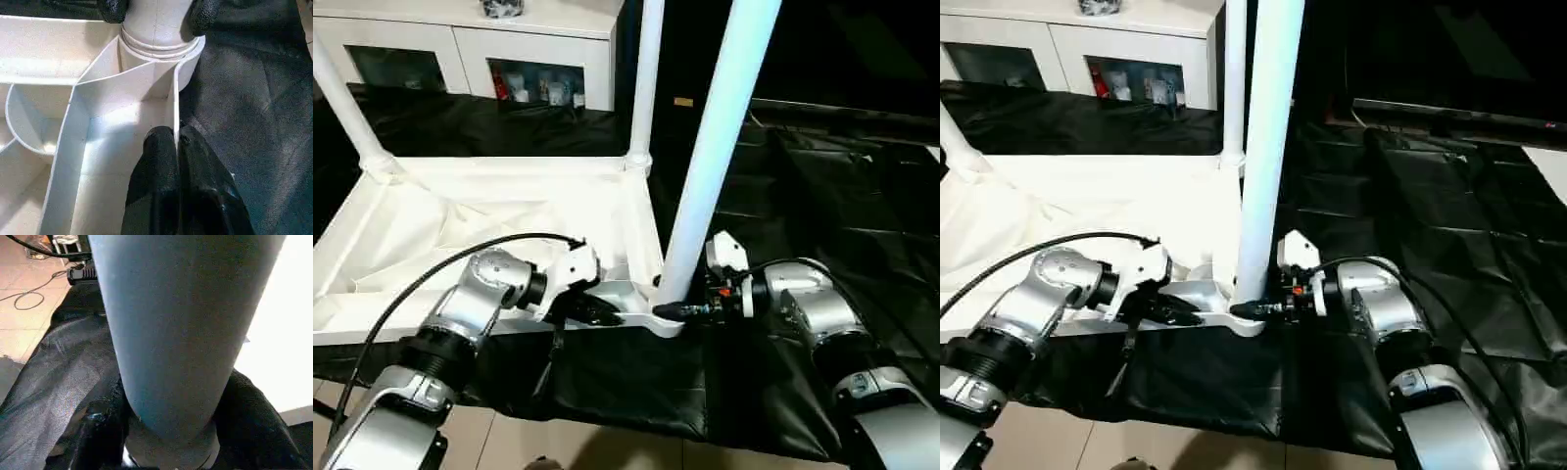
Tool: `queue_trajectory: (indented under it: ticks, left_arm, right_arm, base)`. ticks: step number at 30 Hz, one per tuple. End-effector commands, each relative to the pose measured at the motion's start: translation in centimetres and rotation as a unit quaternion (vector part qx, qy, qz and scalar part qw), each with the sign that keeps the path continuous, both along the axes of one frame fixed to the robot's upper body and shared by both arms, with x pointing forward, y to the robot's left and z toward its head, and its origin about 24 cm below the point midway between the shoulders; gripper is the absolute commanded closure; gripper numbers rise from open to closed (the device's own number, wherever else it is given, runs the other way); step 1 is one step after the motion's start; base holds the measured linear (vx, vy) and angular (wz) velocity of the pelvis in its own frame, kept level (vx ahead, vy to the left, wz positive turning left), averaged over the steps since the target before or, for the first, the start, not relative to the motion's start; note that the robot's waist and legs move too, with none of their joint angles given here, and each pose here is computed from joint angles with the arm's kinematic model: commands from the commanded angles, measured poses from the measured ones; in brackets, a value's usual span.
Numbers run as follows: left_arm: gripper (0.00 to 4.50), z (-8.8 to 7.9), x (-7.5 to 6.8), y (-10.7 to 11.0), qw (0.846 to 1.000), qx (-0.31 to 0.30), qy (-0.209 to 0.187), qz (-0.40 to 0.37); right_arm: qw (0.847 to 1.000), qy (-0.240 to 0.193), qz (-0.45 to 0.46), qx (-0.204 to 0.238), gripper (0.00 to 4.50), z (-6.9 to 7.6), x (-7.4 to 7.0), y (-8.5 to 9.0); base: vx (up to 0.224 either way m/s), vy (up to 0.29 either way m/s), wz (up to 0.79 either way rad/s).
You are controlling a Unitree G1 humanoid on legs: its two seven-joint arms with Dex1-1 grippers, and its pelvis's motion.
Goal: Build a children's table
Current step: Rotate leg to tighten
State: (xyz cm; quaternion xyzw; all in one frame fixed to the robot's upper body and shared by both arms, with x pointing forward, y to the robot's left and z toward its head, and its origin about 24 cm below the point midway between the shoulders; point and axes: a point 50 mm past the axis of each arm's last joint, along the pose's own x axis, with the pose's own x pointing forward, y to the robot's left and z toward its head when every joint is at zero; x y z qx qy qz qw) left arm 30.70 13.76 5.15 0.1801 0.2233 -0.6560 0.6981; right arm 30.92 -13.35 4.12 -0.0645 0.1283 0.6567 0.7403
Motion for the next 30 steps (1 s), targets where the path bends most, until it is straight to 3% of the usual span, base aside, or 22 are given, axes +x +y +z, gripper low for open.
queue_trajectory:
  ticks: [1,3,7,12,14,16,18,19,24,28,30]
  left_arm:
    - [4.5,-0.3,0.3,-0.8,0.999,-0.022,0.0,0.025]
    - [4.5,-0.3,0.5,-0.9,0.999,-0.02,-0.004,0.038]
    - [4.5,-0.6,1.4,-1.8,0.994,-0.014,-0.025,0.105]
    - [4.5,-0.8,2.3,-3.8,0.983,-0.009,-0.047,0.176]
    - [4.5,-0.8,2.5,-5.6,0.979,-0.017,-0.051,0.196]
    - [4.5,-0.9,2.3,-6.9,0.979,-0.023,-0.051,0.196]
    - [4.5,-1.0,2.2,-7.2,0.98,-0.025,-0.05,0.191]
    - [4.5,-1.0,2.0,-7.5,0.981,-0.031,-0.048,0.187]
    - [4.5,-0.7,2.0,-7.4,0.981,-0.046,-0.043,0.185]
    - [4.5,-0.7,1.8,-5.7,0.984,-0.041,-0.037,0.167]
    - [4.5,-0.7,1.5,-4.8,0.988,-0.04,-0.033,0.148]
  right_arm:
    - [0.999,0.035,-0.019,0.009,2.47,-1.8,-1.0,0.8]
    - [0.999,0.036,-0.036,0.015,2.48,-2.1,-1.1,1.1]
    - [0.986,0.044,-0.159,0.014,2.48,-3.6,-0.7,2.0]
    - [0.956,0.047,-0.291,0.002,2.49,-4.8,-0.1,3.5]
    - [0.924,0.056,-0.377,-0.012,2.49,-5.1,0.8,5.1]
    - [0.914,0.058,-0.403,0.0,2.49,-4.6,1.3,6.4]
    - [0.913,0.055,-0.403,0.013,2.49,-4.2,1.4,6.9]
    - [0.918,0.047,-0.393,0.037,1.94,-3.4,1.7,7.5]
    - [0.92,0.051,-0.384,0.063,1.63,-2.7,2.0,7.5]
    - [0.934,0.02,-0.352,0.049,1.26,-2.3,2.3,5.5]
    - [0.95,0.006,-0.309,0.031,1.26,-2.2,2.2,4.2]
  base:
    - [0.0,0.0,0.0]
    - [0.0,0.0,0.0]
    - [0.0,0.0,0.0]
    - [0.0,0.0,0.0]
    - [0.0,0.0,0.0]
    - [0.0,0.0,0.0]
    - [0.0,0.0,0.0]
    - [0.0,0.0,0.0]
    - [0.0,0.0,0.0]
    - [0.0,0.0,0.0]
    - [0.0,0.0,0.0]
